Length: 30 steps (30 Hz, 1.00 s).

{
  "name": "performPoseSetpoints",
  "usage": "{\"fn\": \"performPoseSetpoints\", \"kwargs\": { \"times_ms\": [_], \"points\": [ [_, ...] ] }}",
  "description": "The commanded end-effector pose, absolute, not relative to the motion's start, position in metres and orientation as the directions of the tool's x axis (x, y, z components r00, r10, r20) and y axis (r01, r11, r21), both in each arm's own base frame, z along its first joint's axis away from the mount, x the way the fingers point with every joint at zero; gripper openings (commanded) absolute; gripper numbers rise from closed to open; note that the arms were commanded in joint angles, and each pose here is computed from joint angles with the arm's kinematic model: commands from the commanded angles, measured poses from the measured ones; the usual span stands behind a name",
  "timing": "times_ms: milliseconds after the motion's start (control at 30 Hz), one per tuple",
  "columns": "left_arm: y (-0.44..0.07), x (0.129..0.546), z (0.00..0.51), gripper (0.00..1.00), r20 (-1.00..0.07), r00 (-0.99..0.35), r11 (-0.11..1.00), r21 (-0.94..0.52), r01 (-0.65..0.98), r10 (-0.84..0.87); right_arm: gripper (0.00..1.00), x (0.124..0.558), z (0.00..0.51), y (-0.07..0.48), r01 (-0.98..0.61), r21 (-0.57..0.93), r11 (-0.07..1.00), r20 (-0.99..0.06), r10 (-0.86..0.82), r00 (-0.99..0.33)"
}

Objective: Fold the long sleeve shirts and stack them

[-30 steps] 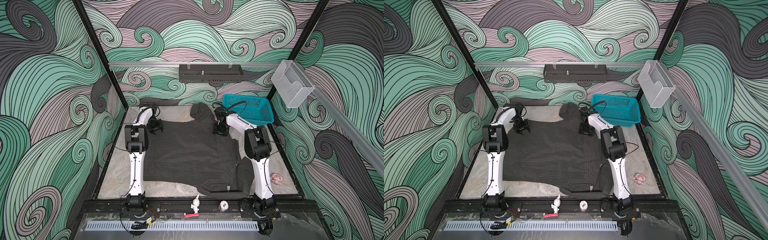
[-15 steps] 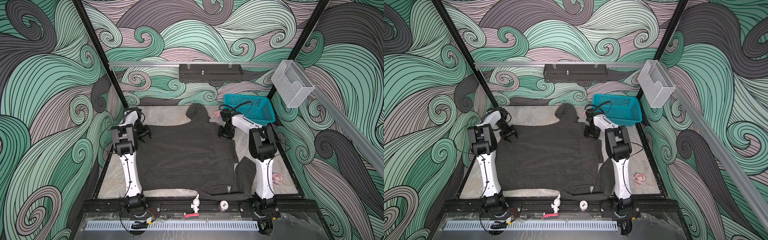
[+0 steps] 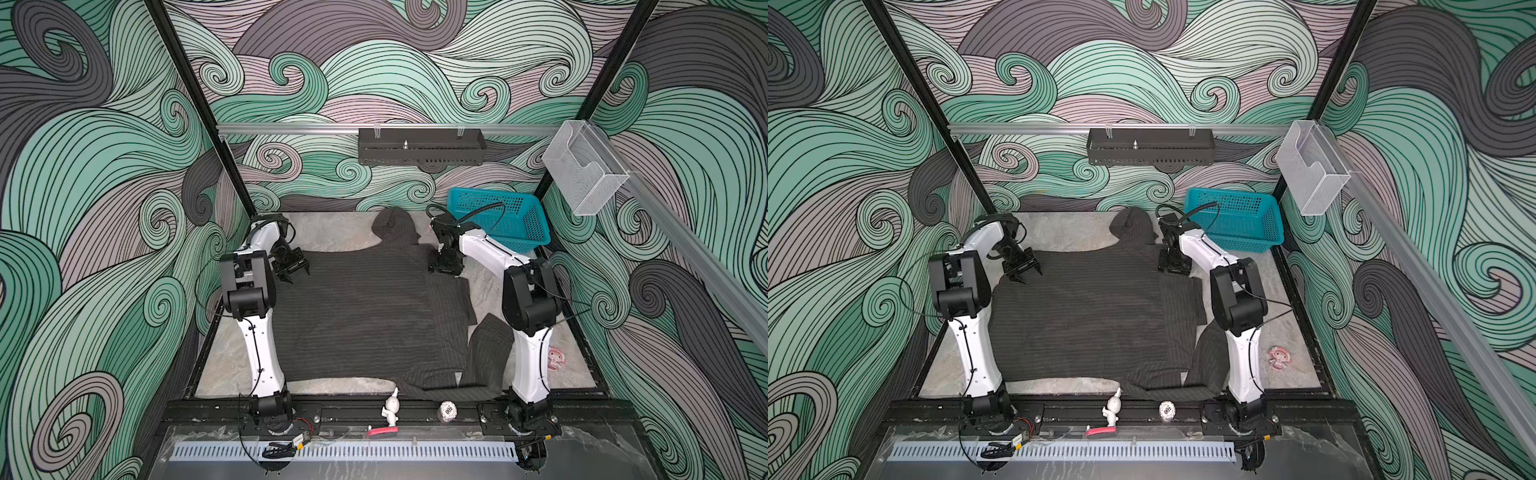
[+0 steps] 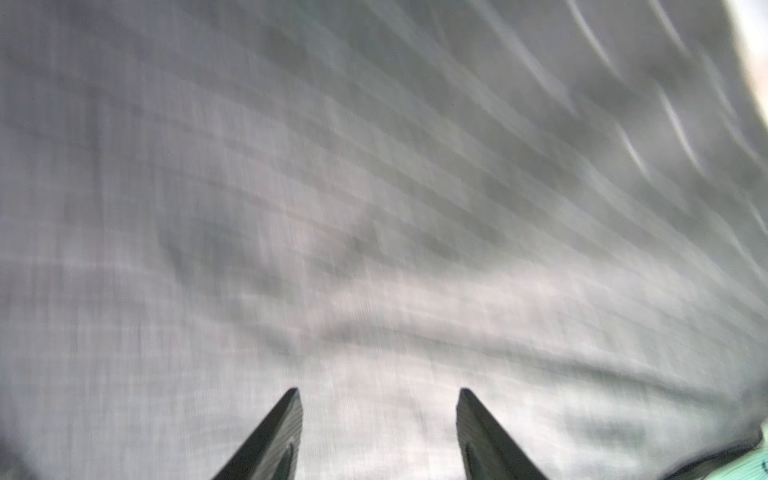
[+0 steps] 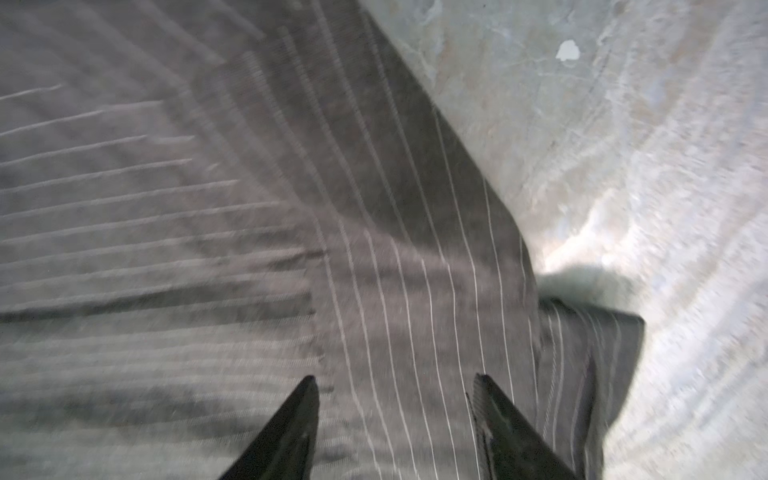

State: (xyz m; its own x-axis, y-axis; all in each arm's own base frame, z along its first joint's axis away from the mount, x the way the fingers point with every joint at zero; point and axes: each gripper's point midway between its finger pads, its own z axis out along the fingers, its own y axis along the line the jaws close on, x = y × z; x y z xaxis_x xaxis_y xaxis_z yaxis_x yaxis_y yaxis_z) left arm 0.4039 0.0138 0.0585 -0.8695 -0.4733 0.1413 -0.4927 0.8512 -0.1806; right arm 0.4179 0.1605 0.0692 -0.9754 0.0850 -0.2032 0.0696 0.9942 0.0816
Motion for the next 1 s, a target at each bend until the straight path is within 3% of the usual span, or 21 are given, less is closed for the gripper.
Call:
{"fn": "performPoseSetpoints", "kwargs": {
  "times_ms": [0,200,400,567,967],
  "points": [
    [-0.003,0.390,0.068,0.60,0.137,-0.871,0.840,-0.232,-0.491,-0.472,0.57,0.400,0.059,0.155,0.088,0.046,0.995,-0.163,0.095,-0.982],
    [-0.001,0.357,0.028,0.59,0.232,-0.853,0.850,-0.144,-0.506,-0.468,0.52,0.388,0.027,0.165,0.058,-0.005,0.998,-0.099,0.057,-0.993],
    [0.013,0.356,0.007,0.59,0.263,-0.844,0.868,-0.044,-0.495,-0.468,0.48,0.401,0.002,0.167,0.061,-0.044,0.997,-0.081,0.057,-0.995],
    [0.019,0.379,-0.006,0.59,0.279,-0.837,0.870,-0.014,-0.493,-0.470,0.47,0.424,-0.005,0.159,0.100,-0.055,0.993,-0.092,0.095,-0.991],
    [0.011,0.467,0.000,0.59,0.220,-0.853,0.851,-0.134,-0.508,-0.474,0.46,0.500,0.007,0.146,0.155,-0.023,0.988,-0.166,0.149,-0.975]
  ]
}}
